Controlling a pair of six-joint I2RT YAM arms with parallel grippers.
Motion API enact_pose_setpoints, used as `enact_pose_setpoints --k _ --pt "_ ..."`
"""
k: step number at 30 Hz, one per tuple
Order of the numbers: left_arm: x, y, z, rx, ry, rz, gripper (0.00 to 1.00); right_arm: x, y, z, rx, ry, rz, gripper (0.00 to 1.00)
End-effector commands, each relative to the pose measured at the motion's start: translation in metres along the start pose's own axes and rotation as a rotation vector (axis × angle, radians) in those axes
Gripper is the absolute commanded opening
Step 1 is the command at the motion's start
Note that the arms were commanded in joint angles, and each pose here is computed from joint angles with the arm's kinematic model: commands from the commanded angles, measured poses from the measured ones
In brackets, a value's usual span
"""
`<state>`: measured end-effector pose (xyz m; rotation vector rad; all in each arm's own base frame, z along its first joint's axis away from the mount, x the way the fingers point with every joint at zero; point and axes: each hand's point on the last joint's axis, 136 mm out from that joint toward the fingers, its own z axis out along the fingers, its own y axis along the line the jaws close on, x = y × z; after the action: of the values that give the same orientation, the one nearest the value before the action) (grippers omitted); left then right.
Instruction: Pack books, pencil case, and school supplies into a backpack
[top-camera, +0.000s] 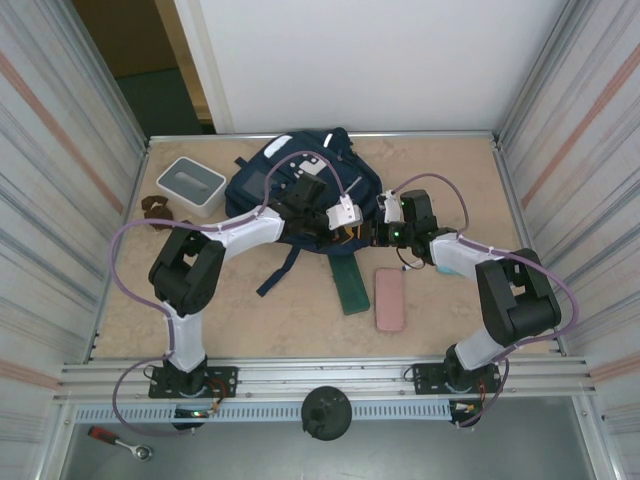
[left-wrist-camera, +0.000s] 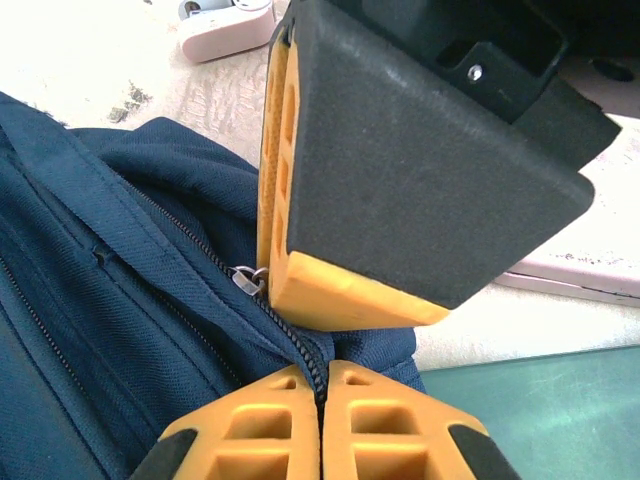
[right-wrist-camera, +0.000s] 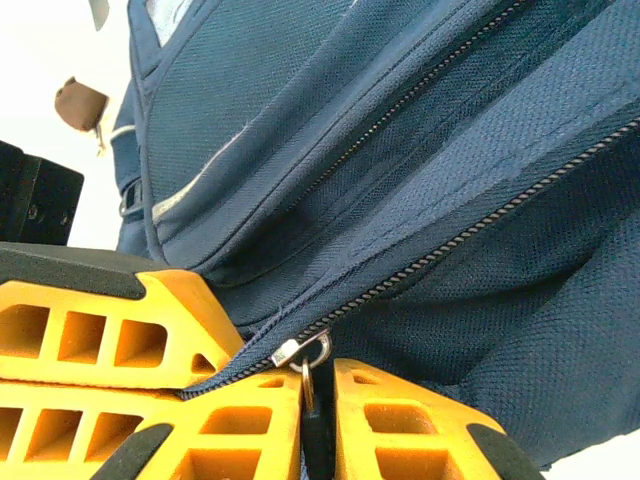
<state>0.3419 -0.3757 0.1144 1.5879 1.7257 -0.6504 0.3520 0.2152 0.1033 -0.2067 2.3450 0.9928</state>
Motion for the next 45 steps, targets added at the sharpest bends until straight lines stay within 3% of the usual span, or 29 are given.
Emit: enact_pose_setpoints --k 1,9,13,24,38,45 --pt "-0.030 0.004 -0.017 -0.026 -0.087 0.045 0.00 0.017 -0.008 0.005 0.026 0.040 0.020 0.14" --pt "-0.026 0.012 -0.026 -0.055 -0.095 0.031 0.00 0.025 -0.016 -0.001 0.063 0.050 0.011 0.11" --pt "-0.024 0.017 -0.032 -0.069 -0.100 0.025 0.00 0.025 -0.020 -0.007 0.089 0.042 0.002 0.03" --pt "-0.008 0.038 -0.069 -0.144 -0.126 -0.002 0.00 -0.004 -0.066 -0.042 0.327 0.001 0.067 0.00" --pt "-0.046 0.067 -0.074 -0.175 -0.189 0.057 0.00 -0.052 0.011 -0.088 0.172 -0.184 -0.054 0.00" --pt "-0.016 0.098 -0.087 -0.320 -0.119 0.008 0.01 -0.044 0.045 -0.079 0.126 -0.161 -0.138 0.00"
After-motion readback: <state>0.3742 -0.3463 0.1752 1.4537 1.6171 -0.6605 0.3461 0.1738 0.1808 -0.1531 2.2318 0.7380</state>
